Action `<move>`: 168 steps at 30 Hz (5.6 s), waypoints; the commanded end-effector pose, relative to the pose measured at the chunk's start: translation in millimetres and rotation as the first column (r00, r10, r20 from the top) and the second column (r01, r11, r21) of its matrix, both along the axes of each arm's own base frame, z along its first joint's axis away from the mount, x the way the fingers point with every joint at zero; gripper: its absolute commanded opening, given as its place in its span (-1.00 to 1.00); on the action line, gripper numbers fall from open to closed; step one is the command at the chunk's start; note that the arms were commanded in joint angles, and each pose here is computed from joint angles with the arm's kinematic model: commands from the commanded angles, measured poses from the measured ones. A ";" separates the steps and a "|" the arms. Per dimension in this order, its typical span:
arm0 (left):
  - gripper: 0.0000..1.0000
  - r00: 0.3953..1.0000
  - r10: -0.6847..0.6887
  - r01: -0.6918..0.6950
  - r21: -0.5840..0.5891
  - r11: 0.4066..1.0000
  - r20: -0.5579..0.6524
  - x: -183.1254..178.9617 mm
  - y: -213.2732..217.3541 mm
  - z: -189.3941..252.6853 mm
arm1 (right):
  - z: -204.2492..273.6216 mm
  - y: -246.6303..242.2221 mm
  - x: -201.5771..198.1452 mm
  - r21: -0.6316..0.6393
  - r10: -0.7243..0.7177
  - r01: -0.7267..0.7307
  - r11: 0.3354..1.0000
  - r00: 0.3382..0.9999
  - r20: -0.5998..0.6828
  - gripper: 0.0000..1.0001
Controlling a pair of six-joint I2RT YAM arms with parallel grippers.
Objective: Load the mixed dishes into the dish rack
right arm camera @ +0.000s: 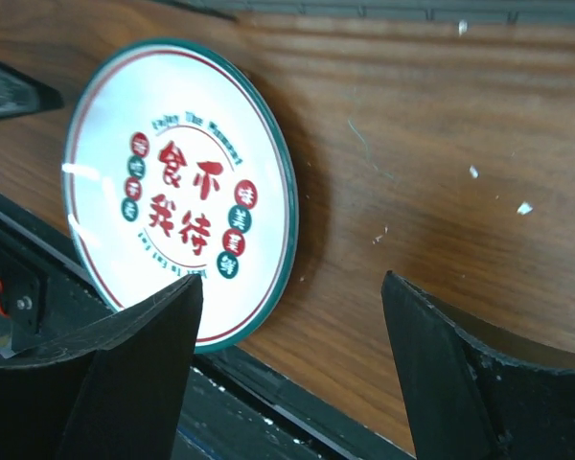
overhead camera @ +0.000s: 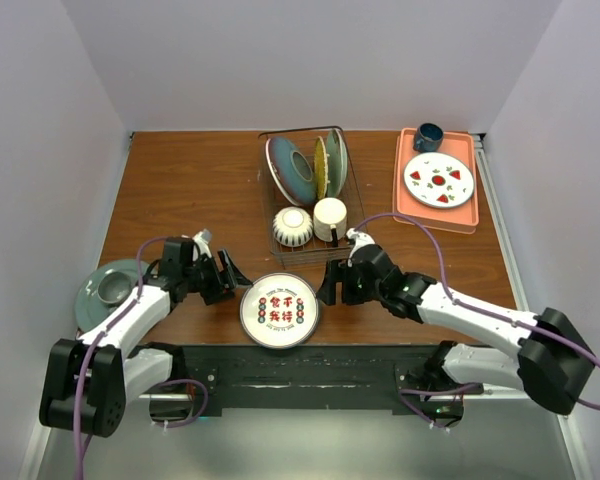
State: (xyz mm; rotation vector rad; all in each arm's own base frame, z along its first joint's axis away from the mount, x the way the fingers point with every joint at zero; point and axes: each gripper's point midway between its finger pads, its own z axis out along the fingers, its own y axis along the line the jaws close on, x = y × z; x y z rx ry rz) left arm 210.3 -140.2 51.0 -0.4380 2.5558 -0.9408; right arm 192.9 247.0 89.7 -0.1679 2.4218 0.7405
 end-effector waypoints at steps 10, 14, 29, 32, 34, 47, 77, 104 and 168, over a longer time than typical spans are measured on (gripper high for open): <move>0.12 0.998 -0.054 0.049 -0.091 0.995 -0.045 -19.1 -14.3 -12.9 | -38.5 23.2 -7.5 0.091 0.027 -0.018 0.996 0.995 -0.094 0.53; -0.06 0.995 -0.092 0.087 -0.107 0.990 -0.045 -23.4 -21.3 -14.2 | -54.4 25.6 -10.2 0.082 0.037 -0.026 0.996 0.991 -0.131 0.53; -0.95 0.985 -0.169 0.161 -0.143 0.977 -0.040 -29.8 -47.0 -16.2 | -78.2 10.6 -16.0 0.008 -0.033 0.035 0.999 0.980 -0.197 0.39; -1.00 0.983 -0.175 0.165 -0.149 0.975 -0.059 -34.1 -49.7 -19.3 | -72.9 11.1 -15.8 0.019 -0.023 0.026 0.999 0.984 -0.179 0.32; -1.00 0.983 -0.181 0.175 -0.159 0.972 -0.026 -29.0 -54.2 -16.2 | -67.1 13.6 -15.7 0.036 -0.006 0.012 0.999 0.986 -0.167 0.20; -1.00 0.978 -0.202 0.193 -0.146 0.970 -0.047 -28.2 -62.9 -31.0 | -32.9 33.1 -26.0 0.184 0.131 -0.110 0.977 0.986 -0.107 -0.03; -0.62 0.988 -0.155 0.156 0.078 0.985 -0.019 -9.1 -49.3 -44.6 | -9.2 21.1 -15.5 0.112 0.082 -0.075 0.991 0.995 -0.058 -1.00; 1.00 0.871 0.083 -0.292 0.373 0.881 0.485 57.1 41.7 175.0 | 287.3 54.7 167.8 -0.097 -0.107 0.215 0.972 0.768 0.631 -1.00; 1.00 0.949 0.027 -0.151 0.379 0.913 0.315 29.2 28.5 92.4 | 178.2 81.6 296.0 -0.522 -0.018 0.716 0.463 0.597 0.802 -1.00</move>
